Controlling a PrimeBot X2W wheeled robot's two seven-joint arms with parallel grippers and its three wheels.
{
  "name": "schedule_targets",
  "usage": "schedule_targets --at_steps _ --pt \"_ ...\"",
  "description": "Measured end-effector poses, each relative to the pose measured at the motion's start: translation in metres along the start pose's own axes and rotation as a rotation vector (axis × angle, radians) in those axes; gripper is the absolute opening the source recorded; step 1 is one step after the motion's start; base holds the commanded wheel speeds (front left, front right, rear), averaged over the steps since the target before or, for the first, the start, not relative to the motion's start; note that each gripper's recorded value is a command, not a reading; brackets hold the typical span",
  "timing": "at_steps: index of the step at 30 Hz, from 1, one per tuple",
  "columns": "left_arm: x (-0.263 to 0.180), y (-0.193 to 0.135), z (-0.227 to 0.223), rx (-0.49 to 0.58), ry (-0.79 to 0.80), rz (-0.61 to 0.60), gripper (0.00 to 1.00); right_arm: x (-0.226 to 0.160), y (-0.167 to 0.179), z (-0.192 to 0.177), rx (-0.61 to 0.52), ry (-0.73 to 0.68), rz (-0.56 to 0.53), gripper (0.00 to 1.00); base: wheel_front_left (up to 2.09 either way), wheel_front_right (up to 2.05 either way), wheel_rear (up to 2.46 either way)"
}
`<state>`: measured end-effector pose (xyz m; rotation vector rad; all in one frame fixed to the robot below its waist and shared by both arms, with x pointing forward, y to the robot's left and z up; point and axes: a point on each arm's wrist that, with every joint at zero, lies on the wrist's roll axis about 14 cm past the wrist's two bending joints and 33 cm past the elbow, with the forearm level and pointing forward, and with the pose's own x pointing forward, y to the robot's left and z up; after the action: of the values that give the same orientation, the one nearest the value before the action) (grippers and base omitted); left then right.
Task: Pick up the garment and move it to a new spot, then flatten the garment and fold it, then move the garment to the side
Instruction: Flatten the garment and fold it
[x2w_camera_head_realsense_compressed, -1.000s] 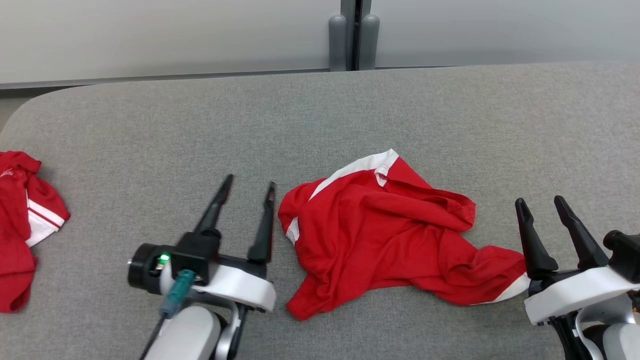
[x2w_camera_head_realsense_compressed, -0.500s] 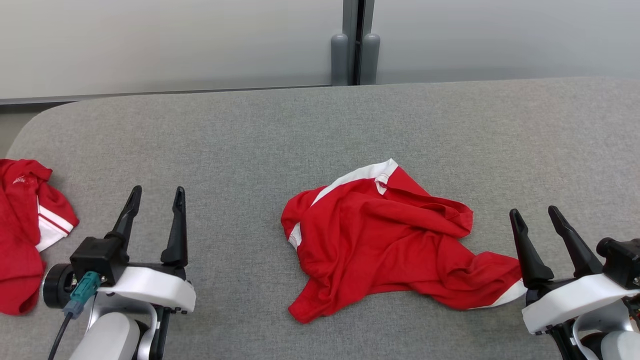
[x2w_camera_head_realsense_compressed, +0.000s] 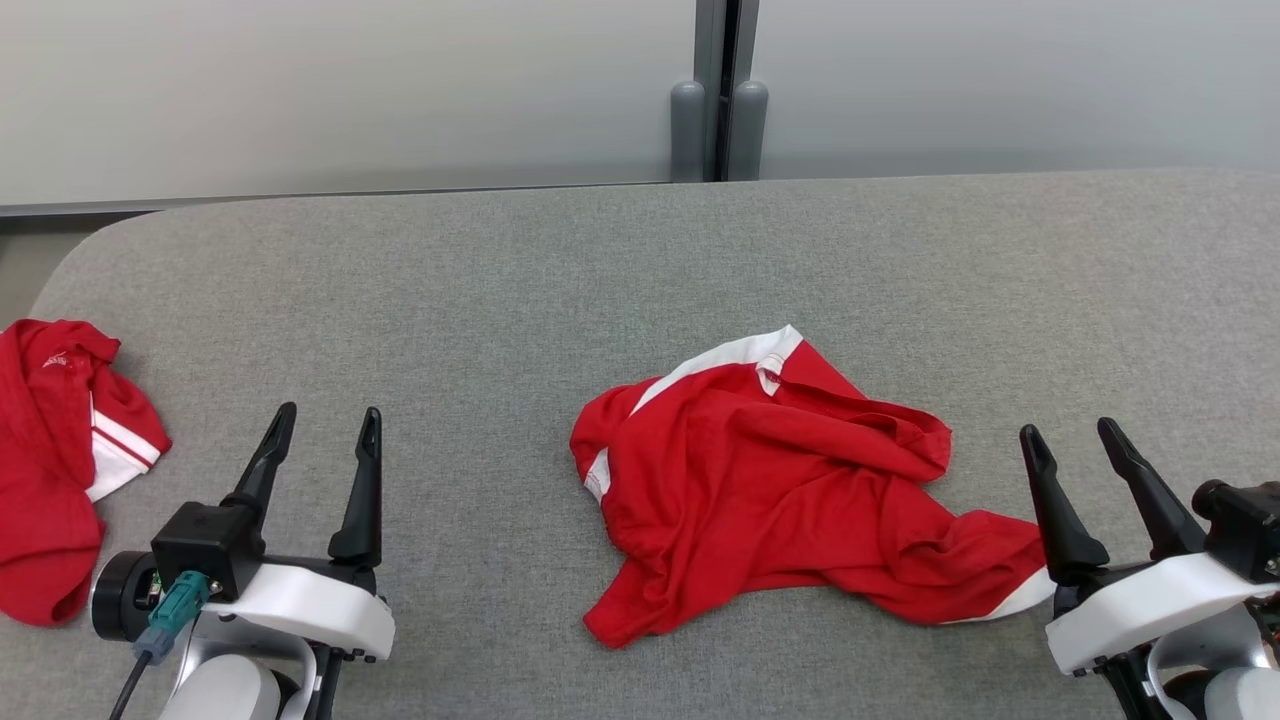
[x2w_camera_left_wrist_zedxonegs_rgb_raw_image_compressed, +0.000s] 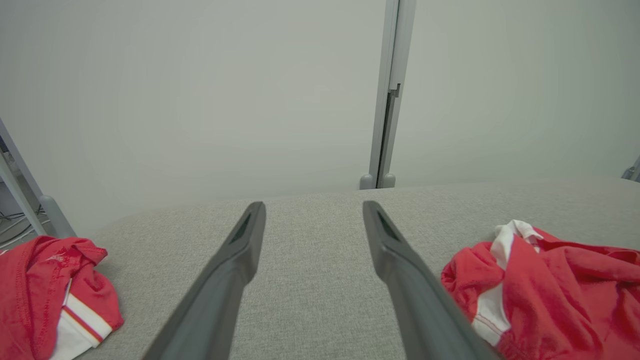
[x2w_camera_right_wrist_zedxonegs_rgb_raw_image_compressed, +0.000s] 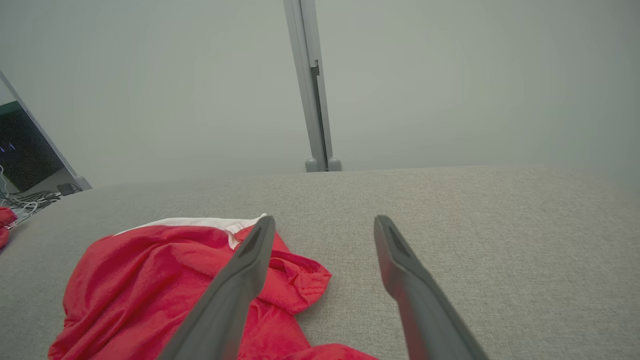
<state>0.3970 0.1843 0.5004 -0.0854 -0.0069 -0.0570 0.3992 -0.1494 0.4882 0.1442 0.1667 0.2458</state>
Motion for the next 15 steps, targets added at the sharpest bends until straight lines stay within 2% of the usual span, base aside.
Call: schedule_targets --at_steps 8,15 --pt "-0.002 -0.001 -0.001 -0.006 0.003 0.004 1.0 0.006 0.007 -0.006 -0.017 0.031 0.032 1.0 0.0 0.0 0.0" --pt "0.011 -0.011 0.003 -0.019 -0.015 -0.012 1.0 0.041 0.035 -0.024 -0.078 0.131 0.169 1.0 0.0 0.0 0.0"
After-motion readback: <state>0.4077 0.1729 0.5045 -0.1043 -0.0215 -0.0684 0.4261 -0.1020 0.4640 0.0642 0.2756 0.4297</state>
